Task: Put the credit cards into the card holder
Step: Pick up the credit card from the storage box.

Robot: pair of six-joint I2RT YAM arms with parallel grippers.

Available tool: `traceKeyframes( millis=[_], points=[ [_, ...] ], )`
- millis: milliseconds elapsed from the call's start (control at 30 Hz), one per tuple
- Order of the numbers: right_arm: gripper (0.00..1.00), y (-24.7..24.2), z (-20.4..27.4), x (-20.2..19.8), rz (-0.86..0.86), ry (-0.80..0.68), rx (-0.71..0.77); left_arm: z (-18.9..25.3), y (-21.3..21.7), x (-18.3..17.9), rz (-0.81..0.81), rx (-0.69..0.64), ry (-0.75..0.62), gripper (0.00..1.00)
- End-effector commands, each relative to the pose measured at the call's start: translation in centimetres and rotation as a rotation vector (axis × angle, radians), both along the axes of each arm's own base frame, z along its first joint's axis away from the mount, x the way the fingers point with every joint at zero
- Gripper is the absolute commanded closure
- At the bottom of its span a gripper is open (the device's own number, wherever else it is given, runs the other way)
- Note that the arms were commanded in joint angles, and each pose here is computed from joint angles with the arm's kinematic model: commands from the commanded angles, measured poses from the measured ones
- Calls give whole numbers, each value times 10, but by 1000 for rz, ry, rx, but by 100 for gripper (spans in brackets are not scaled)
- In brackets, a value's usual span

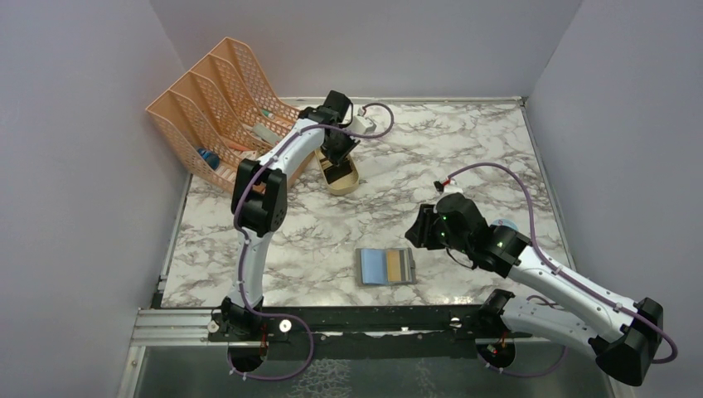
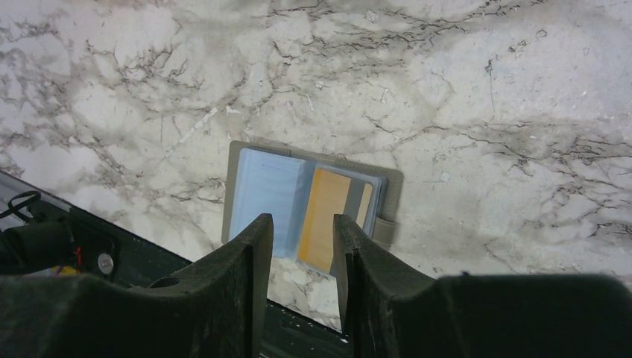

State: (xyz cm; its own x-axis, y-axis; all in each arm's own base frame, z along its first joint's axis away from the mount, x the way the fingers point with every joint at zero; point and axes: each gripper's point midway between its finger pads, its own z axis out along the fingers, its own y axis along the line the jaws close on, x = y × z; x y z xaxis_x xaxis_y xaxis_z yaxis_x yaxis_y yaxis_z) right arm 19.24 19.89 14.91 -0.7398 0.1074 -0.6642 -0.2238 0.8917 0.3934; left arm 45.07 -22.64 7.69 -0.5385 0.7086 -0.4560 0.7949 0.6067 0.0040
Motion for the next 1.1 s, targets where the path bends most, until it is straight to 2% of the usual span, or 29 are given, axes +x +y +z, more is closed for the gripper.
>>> traceKeyframes(
  millis=[0, 400, 633, 867, 1067],
  points=[
    [64, 5, 5, 1, 9, -17, 30, 49, 4, 5, 85, -19, -89, 100],
    [64, 18, 17, 3, 25, -31, 106, 91, -9, -6, 191, -161, -79, 100],
    [64, 30, 29, 2, 40, -29, 179, 112, -12, -15, 313, -246, -59, 100],
    [64, 43, 48, -4, 25, -23, 370, 144, -23, -45, 369, -450, -11, 100],
    [64, 59, 75, -13, 59, -35, 605, 177, -50, -101, 261, -741, 127, 100]
  ],
)
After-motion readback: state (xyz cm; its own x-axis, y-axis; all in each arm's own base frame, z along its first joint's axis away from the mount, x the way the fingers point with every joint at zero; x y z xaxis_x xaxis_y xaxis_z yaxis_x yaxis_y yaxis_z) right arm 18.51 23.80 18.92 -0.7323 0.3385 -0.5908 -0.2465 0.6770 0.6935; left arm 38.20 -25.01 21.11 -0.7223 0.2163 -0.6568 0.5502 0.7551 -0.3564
